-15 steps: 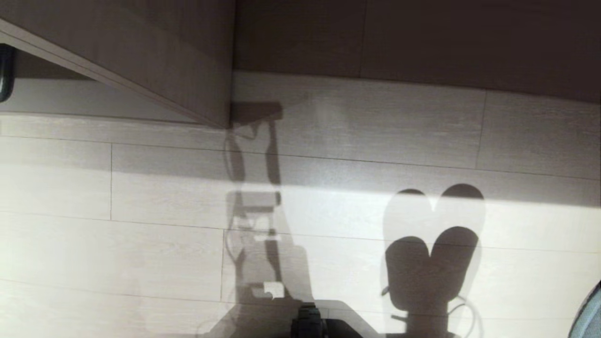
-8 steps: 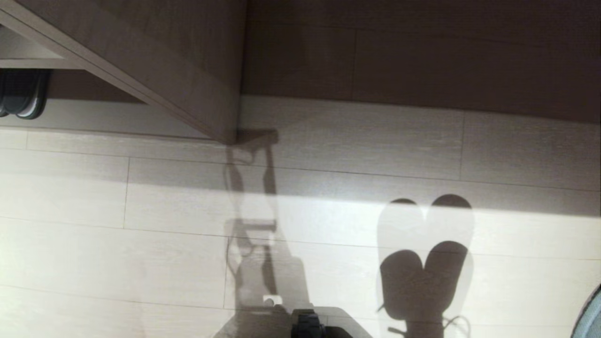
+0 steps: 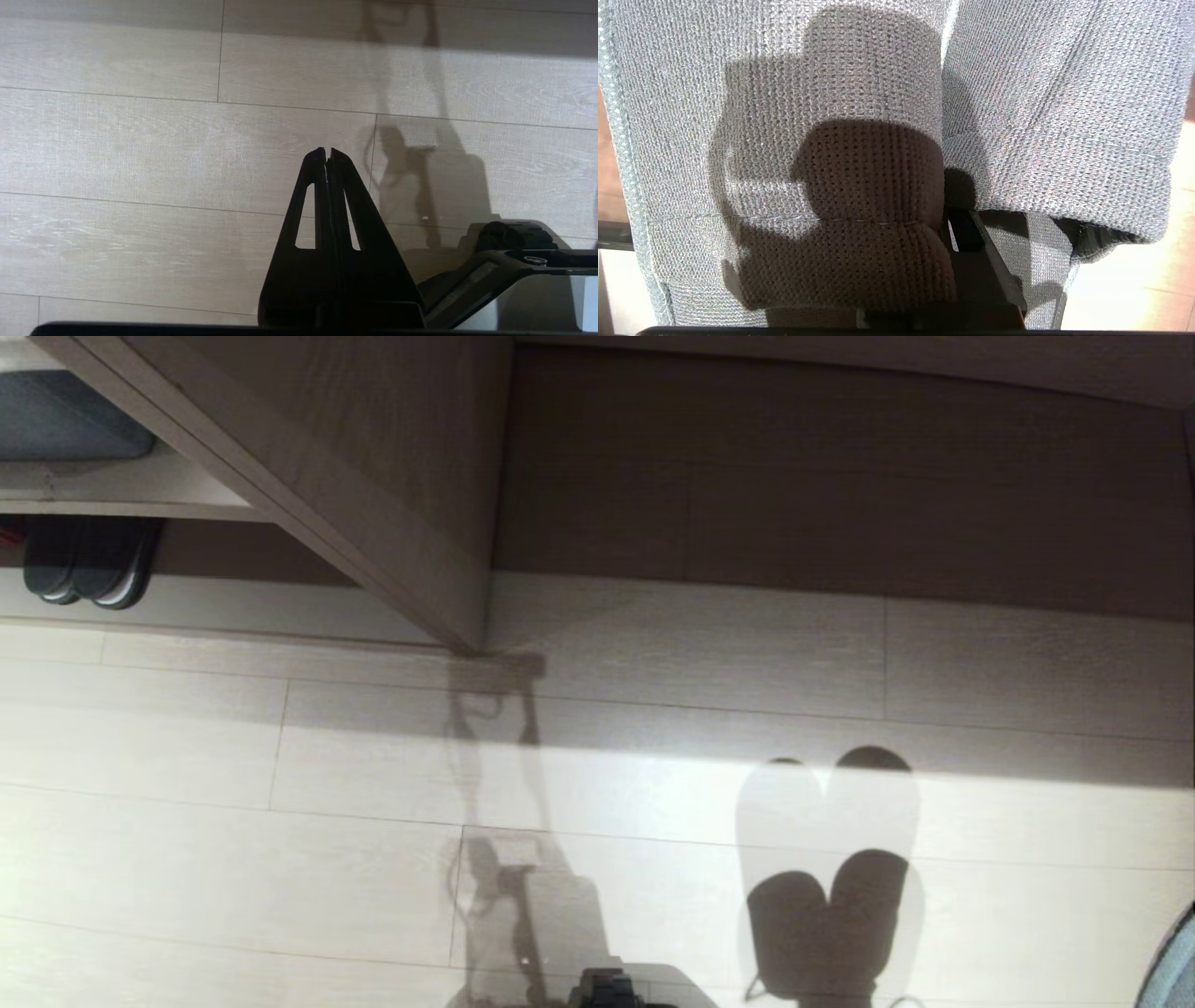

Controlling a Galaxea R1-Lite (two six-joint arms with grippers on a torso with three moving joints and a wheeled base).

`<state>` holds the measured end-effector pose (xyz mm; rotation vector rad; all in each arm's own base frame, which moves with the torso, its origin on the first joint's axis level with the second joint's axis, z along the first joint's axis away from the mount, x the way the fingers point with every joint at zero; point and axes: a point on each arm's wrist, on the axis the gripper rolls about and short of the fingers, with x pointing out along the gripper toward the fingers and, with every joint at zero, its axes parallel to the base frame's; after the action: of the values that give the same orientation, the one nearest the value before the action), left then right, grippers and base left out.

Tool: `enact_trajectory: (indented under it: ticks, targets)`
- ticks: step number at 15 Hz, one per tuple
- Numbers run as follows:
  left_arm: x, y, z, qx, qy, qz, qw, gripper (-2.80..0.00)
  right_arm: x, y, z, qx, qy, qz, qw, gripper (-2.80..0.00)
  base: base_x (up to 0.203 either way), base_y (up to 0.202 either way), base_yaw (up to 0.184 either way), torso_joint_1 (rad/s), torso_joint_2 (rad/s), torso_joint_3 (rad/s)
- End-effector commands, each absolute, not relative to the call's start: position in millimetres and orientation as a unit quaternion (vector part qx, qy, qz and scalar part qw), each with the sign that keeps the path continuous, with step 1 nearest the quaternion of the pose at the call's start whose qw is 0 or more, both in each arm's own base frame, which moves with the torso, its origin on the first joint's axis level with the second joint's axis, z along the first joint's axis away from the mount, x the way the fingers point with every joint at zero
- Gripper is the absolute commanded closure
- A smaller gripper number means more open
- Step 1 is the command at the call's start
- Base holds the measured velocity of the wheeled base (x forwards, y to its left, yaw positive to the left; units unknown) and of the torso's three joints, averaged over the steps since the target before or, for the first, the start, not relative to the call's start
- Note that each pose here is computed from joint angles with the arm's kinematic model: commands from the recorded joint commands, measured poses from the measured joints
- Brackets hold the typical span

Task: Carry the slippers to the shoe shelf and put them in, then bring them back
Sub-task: Place the slippers into the shoe cabinet

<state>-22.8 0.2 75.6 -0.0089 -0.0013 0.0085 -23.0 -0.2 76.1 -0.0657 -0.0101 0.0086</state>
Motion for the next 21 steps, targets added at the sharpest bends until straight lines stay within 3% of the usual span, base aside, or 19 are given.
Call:
enact_trajectory:
  ticks: [1, 21]
  targets:
    - [-22.8, 0.2, 76.1, -0.004, -0.001, 0.004, 1.0, 0.0, -22.8, -0.2, 76.3, -0.033, -0.004, 0.004, 0.999, 0.0, 0.0, 0.0, 0.0, 0.002, 0.01, 0.203]
    - [-22.9, 0.2, 76.4, -0.002, -0.001, 0.004, 1.0, 0.0, -22.8, -0.3, 76.1, -0.026, -0.003, 0.003, 1.0, 0.0, 0.0, 0.0, 0.0, 0.003, 0.0, 0.201]
